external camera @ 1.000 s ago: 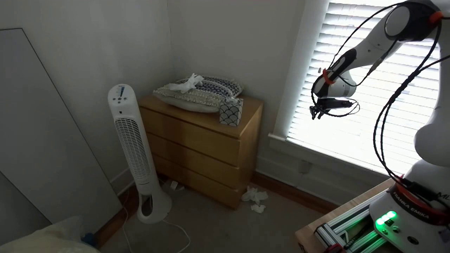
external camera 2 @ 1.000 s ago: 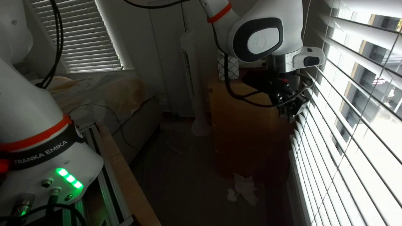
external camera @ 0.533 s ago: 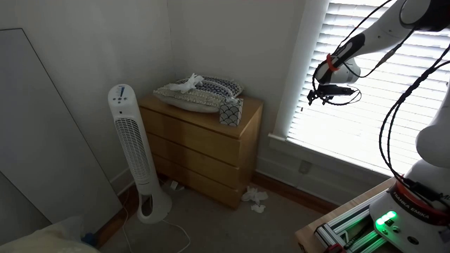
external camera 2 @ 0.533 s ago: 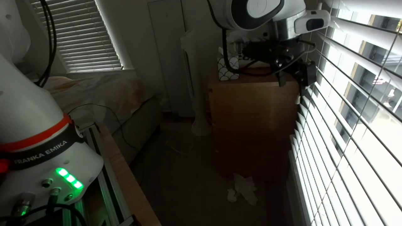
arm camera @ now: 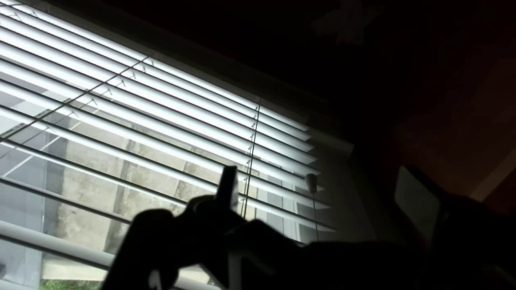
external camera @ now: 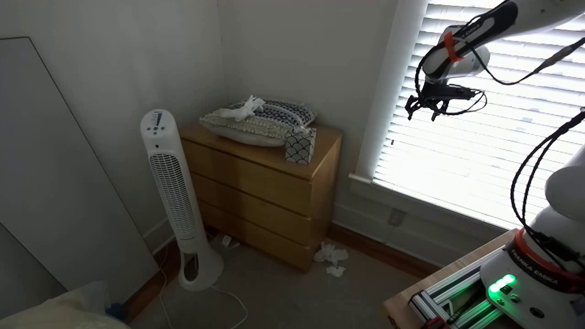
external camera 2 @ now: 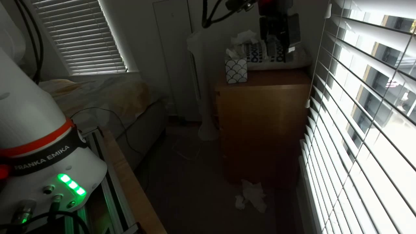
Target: Pull the short rope to the far right downwards and open the blinds
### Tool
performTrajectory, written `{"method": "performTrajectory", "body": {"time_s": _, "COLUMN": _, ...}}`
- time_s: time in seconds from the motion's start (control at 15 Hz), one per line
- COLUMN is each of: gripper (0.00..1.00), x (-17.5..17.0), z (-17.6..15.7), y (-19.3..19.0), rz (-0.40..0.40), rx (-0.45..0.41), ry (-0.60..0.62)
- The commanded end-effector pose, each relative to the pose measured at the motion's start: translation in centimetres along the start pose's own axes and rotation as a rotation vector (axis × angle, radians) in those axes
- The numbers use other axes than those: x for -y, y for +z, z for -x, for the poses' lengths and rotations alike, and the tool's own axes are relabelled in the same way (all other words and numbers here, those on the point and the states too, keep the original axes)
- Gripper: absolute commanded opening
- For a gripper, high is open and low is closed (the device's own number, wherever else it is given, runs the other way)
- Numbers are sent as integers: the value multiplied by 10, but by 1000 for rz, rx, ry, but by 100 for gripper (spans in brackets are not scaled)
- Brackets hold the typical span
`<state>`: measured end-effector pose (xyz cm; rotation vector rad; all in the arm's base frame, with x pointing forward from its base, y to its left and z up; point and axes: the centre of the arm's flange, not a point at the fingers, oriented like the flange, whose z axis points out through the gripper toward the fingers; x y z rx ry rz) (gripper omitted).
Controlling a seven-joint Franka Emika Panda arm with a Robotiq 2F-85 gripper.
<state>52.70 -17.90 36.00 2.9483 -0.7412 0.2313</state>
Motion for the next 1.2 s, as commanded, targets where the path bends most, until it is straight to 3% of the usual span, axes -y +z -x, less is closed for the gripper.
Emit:
{"method": "performTrajectory", "body": {"time_s": 0.0, "gripper": 100, "x": 8, "z": 45, "y": -58, "rz": 36, "rx": -19, "ry": 85}}
{"method": "performTrajectory", "body": {"time_s": 0.13, "gripper": 100, "x": 9, "z": 56, "y": -83, "rz": 40, "rx": -40, "ry": 134}}
{"method": "performTrajectory", "body": {"time_s": 0.47, "gripper": 100, "x": 9, "z": 78, "y": -143, "rz": 27, "rx": -200, "ry": 311}}
{"method": "performTrajectory", "body": {"time_s": 0.67, "gripper": 100, "x": 3, "z": 93, "y": -172, "rz": 84, "rx": -253, "ry": 434}}
{"method": "performTrajectory", "body": {"time_s": 0.8, "gripper": 100, "x": -1, "z": 102, "y": -185, "rz": 77, "rx": -270, "ry": 490}}
{"method": "performTrajectory", "body": {"time_s": 0.87, "gripper": 100, "x": -1, "z": 105, "y": -190, "rz": 20, "rx": -278, "ry": 463}}
{"method": "performTrajectory", "body": {"time_s": 0.93, "gripper": 100, "x": 3, "z": 82, "y": -183, "rz": 48, "rx": -264, "ry": 447}}
{"method": "performTrajectory", "body": {"time_s": 1.13, "gripper": 100, "x": 0, "z": 92, "y": -193, "rz": 37, "rx": -282, "ry": 451}}
